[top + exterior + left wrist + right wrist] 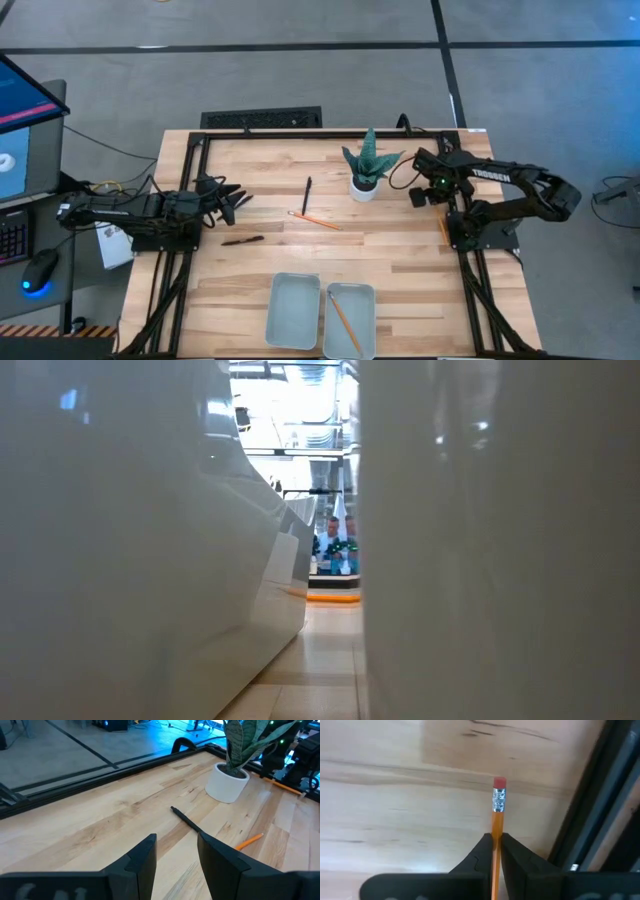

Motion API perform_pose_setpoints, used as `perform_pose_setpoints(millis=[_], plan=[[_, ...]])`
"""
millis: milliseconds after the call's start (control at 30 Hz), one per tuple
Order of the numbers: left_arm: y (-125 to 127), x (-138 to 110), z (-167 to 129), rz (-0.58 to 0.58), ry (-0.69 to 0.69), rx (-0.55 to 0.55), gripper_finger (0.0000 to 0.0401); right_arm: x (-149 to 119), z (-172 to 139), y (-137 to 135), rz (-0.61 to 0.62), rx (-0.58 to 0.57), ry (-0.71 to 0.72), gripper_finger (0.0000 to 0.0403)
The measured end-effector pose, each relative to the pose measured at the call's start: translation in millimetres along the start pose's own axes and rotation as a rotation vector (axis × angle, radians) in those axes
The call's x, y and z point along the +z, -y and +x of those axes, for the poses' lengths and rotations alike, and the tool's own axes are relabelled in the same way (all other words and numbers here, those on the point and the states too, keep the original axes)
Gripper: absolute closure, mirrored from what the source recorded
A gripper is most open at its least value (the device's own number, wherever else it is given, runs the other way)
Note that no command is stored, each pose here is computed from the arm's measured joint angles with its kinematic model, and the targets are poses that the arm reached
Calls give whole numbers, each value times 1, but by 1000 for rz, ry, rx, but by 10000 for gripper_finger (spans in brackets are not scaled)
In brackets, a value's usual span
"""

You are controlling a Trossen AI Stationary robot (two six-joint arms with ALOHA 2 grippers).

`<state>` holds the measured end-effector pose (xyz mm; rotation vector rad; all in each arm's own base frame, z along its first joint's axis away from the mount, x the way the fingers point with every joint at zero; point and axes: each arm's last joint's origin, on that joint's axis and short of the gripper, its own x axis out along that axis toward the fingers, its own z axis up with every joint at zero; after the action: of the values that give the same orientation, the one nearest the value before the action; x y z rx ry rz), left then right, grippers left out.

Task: Sort pens & pencils
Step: Put the right pencil into the right gray bin

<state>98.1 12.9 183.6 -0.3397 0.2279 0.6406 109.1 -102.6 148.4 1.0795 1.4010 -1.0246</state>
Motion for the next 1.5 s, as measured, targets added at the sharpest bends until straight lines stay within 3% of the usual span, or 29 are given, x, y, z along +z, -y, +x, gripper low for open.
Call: perform_pose_setpoints(millis=[467, 1000, 1500], plan=[[0, 0, 0, -1, 0, 0, 268, 9, -32, -22, -82, 136, 46, 356], [0, 0, 0, -2, 1, 0, 268, -5, -87, -58, -247, 175, 108, 356], [0, 0, 0, -2, 1, -1, 268, -6, -114, -61, -256, 192, 133, 356]])
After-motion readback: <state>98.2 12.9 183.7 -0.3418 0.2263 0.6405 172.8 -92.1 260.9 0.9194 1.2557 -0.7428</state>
